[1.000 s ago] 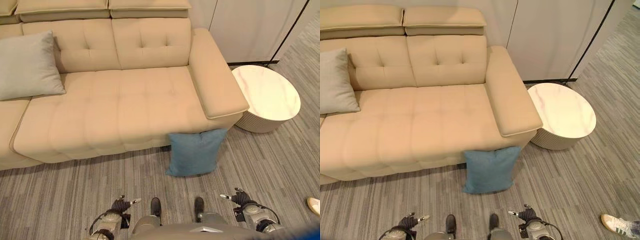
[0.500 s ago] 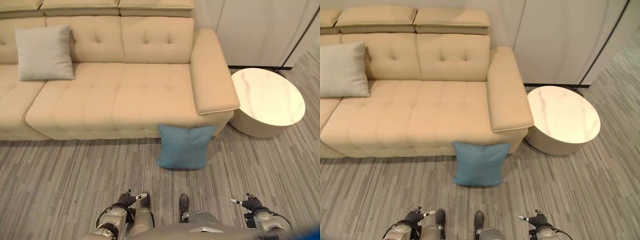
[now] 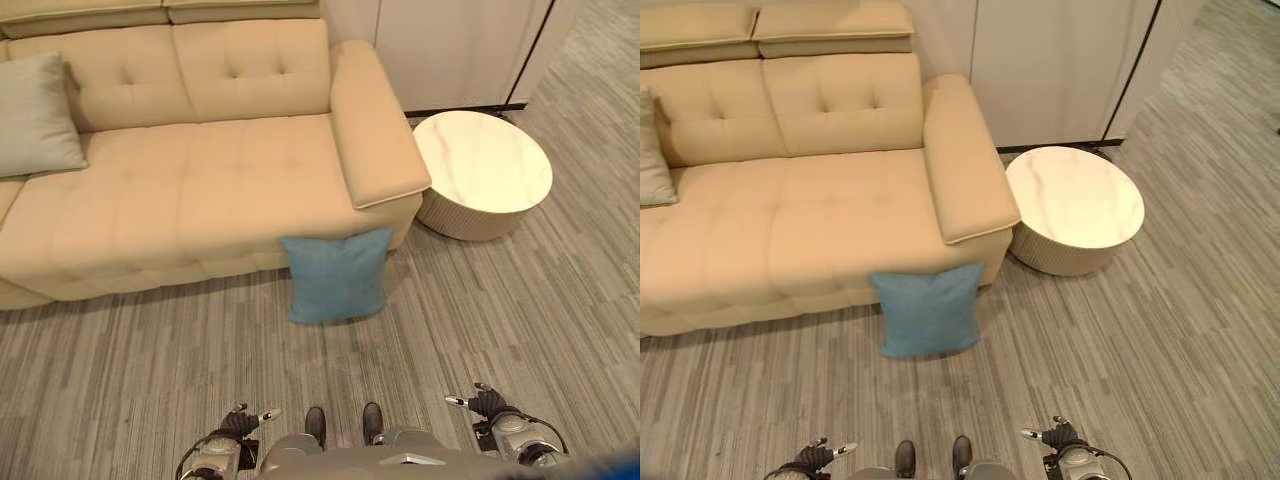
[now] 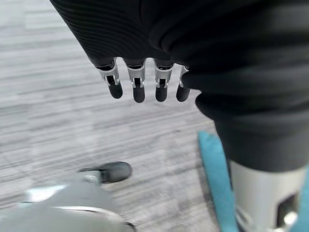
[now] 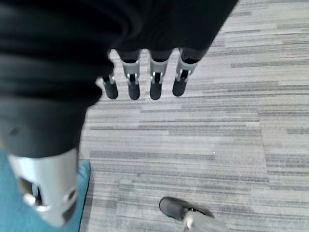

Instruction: Pick up all the scattered cushions and arrange them neatly on the sofa.

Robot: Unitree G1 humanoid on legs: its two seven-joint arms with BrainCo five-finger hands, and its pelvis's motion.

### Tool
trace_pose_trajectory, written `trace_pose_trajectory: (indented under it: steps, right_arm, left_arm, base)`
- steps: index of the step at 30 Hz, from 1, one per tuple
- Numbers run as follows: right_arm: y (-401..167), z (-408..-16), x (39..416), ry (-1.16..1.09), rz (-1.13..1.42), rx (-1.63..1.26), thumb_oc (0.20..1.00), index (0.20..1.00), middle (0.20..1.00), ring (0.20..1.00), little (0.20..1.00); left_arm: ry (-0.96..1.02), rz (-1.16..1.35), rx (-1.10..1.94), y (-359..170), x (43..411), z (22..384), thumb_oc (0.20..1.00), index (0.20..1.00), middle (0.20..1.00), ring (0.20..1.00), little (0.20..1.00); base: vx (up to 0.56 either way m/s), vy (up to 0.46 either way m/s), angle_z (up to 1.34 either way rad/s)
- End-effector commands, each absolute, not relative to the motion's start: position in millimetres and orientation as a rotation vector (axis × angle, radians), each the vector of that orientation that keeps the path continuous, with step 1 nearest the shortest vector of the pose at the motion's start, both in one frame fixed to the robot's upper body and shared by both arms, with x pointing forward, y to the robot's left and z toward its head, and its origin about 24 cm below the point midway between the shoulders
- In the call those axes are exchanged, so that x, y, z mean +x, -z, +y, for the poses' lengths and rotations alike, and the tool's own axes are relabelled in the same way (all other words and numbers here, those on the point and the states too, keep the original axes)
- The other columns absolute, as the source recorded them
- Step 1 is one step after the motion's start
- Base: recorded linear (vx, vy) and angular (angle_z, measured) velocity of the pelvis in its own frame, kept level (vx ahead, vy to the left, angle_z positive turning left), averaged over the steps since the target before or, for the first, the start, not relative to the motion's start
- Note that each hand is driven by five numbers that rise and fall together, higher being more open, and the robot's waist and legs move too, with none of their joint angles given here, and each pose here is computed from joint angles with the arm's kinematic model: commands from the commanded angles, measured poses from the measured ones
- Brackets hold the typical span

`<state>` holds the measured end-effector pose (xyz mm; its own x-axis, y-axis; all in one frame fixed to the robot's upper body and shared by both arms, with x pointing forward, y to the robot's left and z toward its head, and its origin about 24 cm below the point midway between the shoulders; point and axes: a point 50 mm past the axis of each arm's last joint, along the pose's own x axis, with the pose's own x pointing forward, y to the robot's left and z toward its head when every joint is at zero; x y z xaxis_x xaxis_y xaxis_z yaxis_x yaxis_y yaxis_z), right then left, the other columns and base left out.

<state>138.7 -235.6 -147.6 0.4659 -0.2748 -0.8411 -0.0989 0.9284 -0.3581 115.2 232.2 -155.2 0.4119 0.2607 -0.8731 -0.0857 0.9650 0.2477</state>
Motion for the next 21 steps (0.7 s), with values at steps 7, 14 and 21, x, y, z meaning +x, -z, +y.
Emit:
trace_pose_trajectory:
  steps: [7, 14, 21]
  right_arm:
    - [140.7, -233.6, 155.2, 0.091, 1.014, -0.396, 1.0, 1.0, 1.0, 1.0, 1.0]
    - [144.6, -246.4, 135.7, 0.153, 1.064, -0.367, 1.0, 1.0, 1.0, 1.0, 1.0]
    - [148.2, -251.8, 122.0, 0.186, 1.109, -0.35, 1.0, 1.0, 1.0, 1.0, 1.0]
  left_arm:
    - [-0.226, 1.115, 0.192, 154.2, 117.1, 235.4, 1.0, 1.0, 1.0, 1.0, 1.0]
    - [-0.201, 1.087, 0.191, 152.5, 126.3, 230.1, 1.0, 1.0, 1.0, 1.0, 1.0]
    - [-0.176, 1.086, 0.204, 152.4, 128.5, 227.7, 1.0, 1.0, 1.0, 1.0, 1.0]
  base:
    - [0.17, 0.0, 0.0]
    - [0.17, -0.129, 0.91]
    - [0.15, -0.127, 0.53]
